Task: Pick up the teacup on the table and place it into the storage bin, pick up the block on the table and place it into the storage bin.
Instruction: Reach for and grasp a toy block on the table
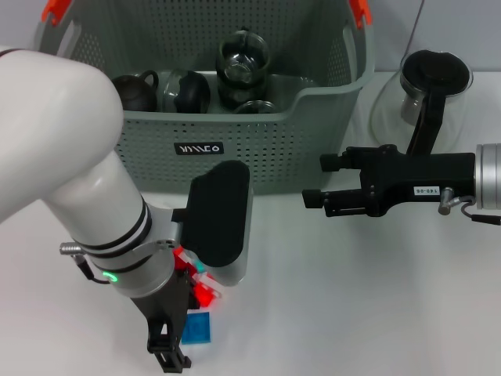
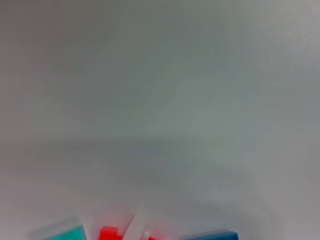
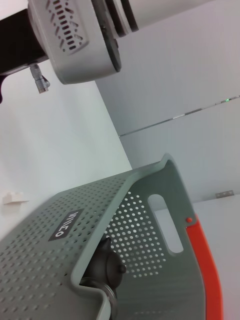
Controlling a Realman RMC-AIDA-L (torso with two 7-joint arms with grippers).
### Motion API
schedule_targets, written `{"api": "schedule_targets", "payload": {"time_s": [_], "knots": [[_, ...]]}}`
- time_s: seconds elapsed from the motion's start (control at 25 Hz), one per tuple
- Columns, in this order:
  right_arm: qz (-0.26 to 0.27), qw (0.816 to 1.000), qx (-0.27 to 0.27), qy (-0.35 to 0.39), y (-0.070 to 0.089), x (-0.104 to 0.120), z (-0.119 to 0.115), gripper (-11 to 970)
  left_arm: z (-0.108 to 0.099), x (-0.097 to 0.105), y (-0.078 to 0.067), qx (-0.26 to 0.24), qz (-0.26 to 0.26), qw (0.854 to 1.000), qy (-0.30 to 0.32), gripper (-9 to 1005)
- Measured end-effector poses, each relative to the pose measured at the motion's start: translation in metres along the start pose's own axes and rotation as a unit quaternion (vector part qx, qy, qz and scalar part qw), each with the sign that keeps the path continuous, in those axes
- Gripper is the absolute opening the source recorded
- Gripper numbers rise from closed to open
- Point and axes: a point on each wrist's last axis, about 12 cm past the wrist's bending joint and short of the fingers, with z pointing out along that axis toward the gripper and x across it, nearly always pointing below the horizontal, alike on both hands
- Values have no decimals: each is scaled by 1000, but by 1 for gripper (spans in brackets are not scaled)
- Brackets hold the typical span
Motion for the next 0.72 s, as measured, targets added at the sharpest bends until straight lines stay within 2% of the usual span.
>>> {"api": "schedule_targets", "payload": {"time_s": [0.72], "knots": [[1,1000,3,-3,-1,0,-1,852,-1,-4,1,-8,5,1000,-2,816]]}}
